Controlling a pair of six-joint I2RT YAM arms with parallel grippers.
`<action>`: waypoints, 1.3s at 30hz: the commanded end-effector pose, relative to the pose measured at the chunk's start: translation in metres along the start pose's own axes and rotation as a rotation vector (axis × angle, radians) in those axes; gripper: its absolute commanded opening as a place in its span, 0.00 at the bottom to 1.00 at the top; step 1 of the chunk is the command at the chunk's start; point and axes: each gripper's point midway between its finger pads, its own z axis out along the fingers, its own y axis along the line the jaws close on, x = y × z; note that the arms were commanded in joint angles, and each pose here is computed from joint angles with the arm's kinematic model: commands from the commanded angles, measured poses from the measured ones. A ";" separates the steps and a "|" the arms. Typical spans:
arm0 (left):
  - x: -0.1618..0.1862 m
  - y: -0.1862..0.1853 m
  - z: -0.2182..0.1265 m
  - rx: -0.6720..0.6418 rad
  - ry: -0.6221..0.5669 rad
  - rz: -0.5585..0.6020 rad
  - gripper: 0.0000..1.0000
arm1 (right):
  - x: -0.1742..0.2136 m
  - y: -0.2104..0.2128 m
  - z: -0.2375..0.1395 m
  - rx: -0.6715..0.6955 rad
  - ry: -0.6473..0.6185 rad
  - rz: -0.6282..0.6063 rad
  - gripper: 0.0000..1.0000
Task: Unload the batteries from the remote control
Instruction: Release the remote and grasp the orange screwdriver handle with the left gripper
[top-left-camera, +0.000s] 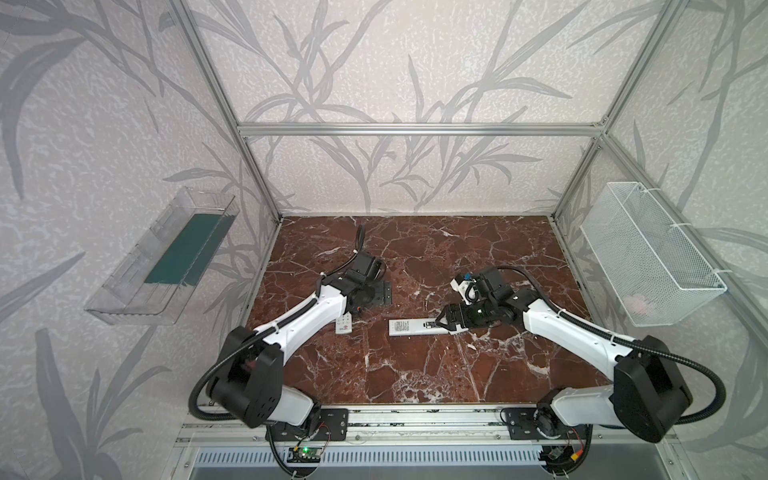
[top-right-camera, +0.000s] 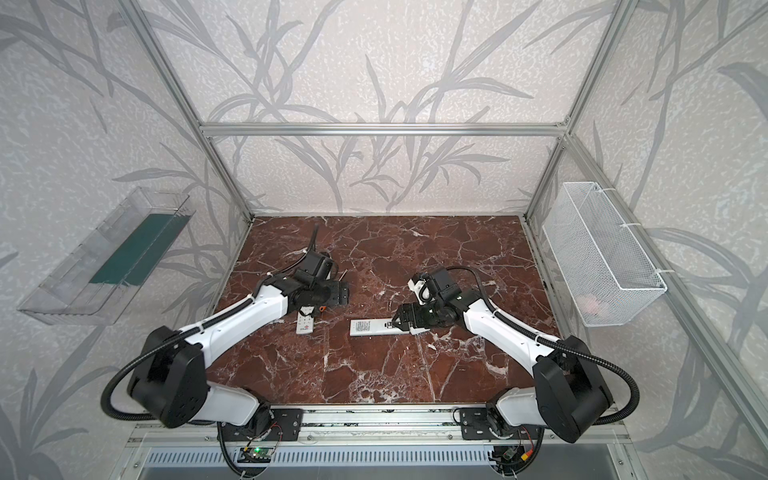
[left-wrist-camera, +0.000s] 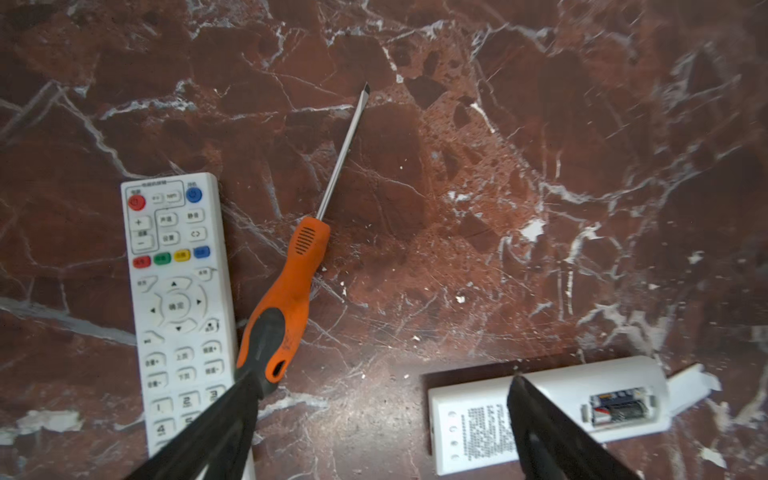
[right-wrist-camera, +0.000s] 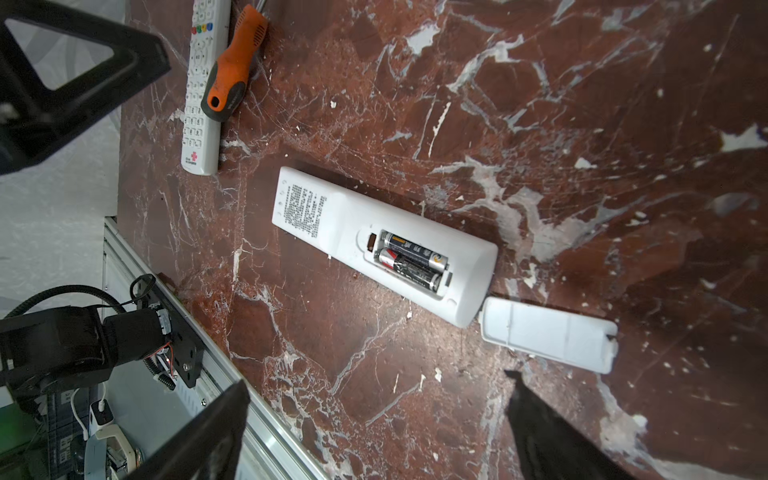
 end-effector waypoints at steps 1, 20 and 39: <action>0.016 0.025 0.010 -0.166 0.178 0.165 0.87 | -0.002 0.007 -0.006 -0.027 -0.012 -0.015 0.96; 0.006 0.038 0.072 -0.294 0.331 0.293 0.69 | 0.008 0.001 -0.013 0.005 -0.005 -0.042 0.96; 0.011 0.029 0.102 -0.130 0.407 0.167 0.12 | 0.009 0.000 -0.017 0.012 -0.012 -0.031 0.96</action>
